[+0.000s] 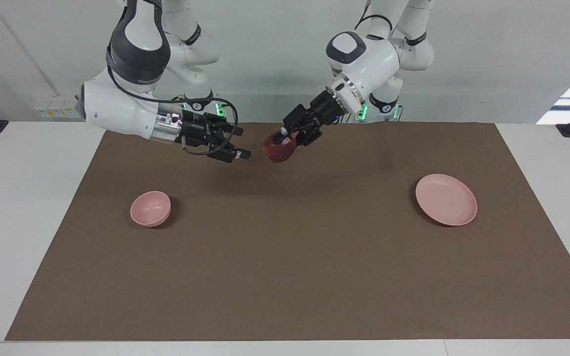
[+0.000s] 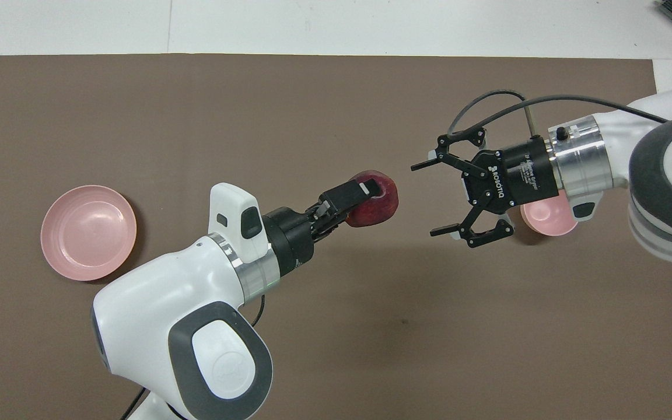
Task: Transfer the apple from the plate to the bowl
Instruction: 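Close the right gripper on the apple held by the left gripper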
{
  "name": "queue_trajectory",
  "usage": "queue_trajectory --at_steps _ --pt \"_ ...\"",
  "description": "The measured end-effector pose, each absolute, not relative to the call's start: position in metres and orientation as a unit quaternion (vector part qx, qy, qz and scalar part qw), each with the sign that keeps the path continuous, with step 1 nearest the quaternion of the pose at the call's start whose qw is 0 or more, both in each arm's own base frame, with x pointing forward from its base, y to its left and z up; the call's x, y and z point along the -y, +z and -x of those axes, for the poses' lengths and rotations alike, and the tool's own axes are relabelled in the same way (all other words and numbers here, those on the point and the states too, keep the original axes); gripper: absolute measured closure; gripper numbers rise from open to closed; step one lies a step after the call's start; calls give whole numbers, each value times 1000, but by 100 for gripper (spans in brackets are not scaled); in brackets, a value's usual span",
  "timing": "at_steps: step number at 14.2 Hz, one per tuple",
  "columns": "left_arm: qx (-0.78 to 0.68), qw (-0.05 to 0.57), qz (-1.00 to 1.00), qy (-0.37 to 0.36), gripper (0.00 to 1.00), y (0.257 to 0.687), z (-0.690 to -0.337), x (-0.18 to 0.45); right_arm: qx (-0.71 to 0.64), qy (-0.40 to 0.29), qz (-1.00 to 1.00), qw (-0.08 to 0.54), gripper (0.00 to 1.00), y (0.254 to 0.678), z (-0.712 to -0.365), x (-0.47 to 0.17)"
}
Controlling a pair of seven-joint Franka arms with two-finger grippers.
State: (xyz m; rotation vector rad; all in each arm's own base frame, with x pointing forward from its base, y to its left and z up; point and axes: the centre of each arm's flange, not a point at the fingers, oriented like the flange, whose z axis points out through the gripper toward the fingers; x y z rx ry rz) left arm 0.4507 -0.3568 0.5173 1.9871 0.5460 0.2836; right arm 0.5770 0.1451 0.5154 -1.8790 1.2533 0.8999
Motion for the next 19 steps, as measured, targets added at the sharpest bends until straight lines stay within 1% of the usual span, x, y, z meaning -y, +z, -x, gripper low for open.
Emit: queue_trajectory --at_steps 6,11,19 --pt "-227 506 -824 119 29 518 -450 357 -478 329 733 355 0 515 -578 -164" --pt "-226 506 -824 119 29 518 -449 358 -472 310 743 360 0 515 -576 -194" --pt "-224 506 -824 118 29 518 -448 360 -467 309 747 358 0 514 -574 -207"
